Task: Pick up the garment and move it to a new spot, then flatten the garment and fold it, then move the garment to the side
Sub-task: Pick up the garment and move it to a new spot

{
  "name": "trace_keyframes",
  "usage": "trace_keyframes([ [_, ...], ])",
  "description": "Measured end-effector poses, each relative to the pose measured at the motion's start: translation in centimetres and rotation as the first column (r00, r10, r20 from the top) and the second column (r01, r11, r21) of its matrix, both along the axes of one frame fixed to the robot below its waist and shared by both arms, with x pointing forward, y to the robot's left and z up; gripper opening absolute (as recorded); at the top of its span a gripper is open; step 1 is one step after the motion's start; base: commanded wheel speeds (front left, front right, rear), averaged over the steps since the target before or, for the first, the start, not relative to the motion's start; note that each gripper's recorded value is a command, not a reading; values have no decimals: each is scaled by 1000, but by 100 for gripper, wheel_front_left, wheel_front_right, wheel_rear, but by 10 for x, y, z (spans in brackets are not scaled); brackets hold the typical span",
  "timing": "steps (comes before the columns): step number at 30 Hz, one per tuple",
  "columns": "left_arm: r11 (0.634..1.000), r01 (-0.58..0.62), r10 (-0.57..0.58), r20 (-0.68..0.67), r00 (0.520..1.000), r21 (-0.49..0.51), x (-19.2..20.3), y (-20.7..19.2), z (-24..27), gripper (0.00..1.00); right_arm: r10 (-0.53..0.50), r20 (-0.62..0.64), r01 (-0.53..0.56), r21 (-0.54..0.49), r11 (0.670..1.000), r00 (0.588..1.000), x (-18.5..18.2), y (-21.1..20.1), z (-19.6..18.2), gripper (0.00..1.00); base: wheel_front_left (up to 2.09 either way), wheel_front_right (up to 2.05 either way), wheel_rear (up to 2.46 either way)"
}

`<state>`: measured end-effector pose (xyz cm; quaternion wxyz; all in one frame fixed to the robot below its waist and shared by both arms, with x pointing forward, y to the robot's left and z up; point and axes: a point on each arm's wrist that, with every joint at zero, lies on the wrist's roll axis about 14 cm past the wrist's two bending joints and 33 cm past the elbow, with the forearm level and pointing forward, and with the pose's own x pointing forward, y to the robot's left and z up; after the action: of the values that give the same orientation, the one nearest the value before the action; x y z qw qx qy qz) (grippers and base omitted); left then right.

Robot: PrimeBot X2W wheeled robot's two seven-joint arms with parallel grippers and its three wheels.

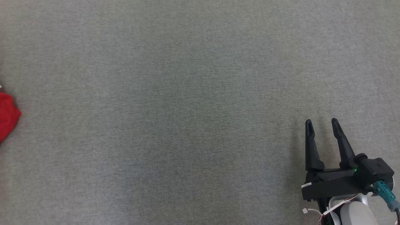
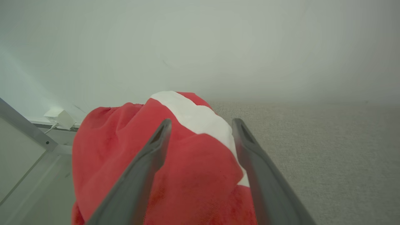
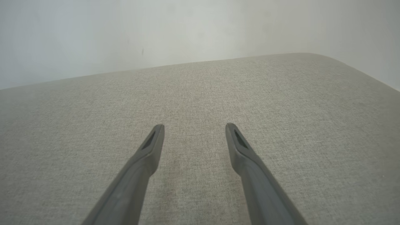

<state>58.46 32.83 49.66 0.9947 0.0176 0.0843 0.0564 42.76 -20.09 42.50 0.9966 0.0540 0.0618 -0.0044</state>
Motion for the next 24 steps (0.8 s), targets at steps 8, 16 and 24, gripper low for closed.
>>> trace_keyframes([
  [8, 999, -25, 17, -225, 974, -31, -7, 1, -51, 100, -14, 3, 14, -7, 1000, 1000, -4, -5, 3, 100, 0, 0, 0],
  [16, 998, -56, 36, -384, 923, -42, -27, 4, -82, 0, -16, 20, 16, -7, 1000, 1000, -6, -6, 10, 100, 0, 0, 0],
  [24, 998, -60, 57, -180, 982, -10, -13, 8, -32, 0, -14, 35, 14, 0, 1000, 999, -10, -4, 17, 100, 0, 0, 0],
])
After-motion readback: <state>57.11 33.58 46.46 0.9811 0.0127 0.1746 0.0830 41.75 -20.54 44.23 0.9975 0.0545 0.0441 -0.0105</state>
